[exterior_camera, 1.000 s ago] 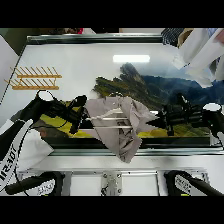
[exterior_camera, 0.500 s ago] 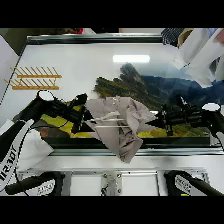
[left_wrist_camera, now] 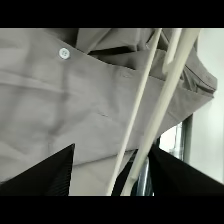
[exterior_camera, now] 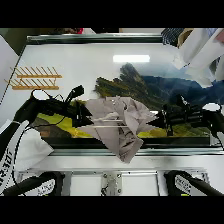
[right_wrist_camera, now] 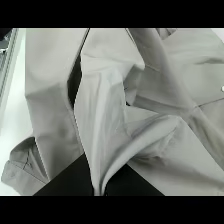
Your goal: Fold the clothes and pants, and hang the long-sleeved shirts on hangers.
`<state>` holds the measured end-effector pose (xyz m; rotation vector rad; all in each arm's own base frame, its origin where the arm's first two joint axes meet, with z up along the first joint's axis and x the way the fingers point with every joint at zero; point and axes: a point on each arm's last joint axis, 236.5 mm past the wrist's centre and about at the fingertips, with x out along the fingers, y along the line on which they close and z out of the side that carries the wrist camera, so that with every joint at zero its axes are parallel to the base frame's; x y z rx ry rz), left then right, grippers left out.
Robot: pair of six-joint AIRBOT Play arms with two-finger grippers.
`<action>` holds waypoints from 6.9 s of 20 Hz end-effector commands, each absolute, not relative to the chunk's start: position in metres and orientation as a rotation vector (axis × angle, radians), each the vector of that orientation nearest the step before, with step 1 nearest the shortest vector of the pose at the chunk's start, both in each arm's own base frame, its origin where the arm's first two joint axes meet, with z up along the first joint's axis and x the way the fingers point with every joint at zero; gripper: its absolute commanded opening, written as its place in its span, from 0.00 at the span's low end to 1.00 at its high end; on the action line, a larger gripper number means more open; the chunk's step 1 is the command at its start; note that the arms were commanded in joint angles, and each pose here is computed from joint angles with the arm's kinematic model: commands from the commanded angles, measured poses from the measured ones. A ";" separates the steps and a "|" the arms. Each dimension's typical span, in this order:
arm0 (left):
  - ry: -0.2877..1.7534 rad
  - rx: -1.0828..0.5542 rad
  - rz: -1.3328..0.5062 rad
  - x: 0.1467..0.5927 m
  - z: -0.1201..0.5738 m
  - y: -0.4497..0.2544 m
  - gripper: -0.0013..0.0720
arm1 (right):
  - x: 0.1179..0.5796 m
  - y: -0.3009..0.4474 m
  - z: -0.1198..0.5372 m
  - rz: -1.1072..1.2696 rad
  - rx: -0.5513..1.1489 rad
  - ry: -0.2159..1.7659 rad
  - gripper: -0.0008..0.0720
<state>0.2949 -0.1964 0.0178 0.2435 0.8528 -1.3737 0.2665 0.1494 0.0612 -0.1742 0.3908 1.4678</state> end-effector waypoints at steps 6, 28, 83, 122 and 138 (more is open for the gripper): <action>0.851 0.064 -1.014 0.339 0.053 -0.138 0.65 | 0.269 0.149 0.064 1.456 -0.151 0.414 0.02; 1.279 -0.541 -0.414 0.364 -0.100 -0.184 0.65 | 0.318 0.143 0.144 1.164 -0.133 0.306 0.02; 1.426 -0.475 -0.289 0.268 -0.108 -0.211 0.04 | 0.354 0.231 0.167 0.943 -0.087 0.280 0.02; 1.105 -0.268 -0.442 0.438 0.145 -0.069 0.04 | 0.145 0.223 0.167 1.407 -0.192 0.732 0.02; 1.076 -0.146 -0.677 0.450 0.152 -0.152 0.86 | 0.180 0.251 0.242 1.370 -0.041 0.393 0.02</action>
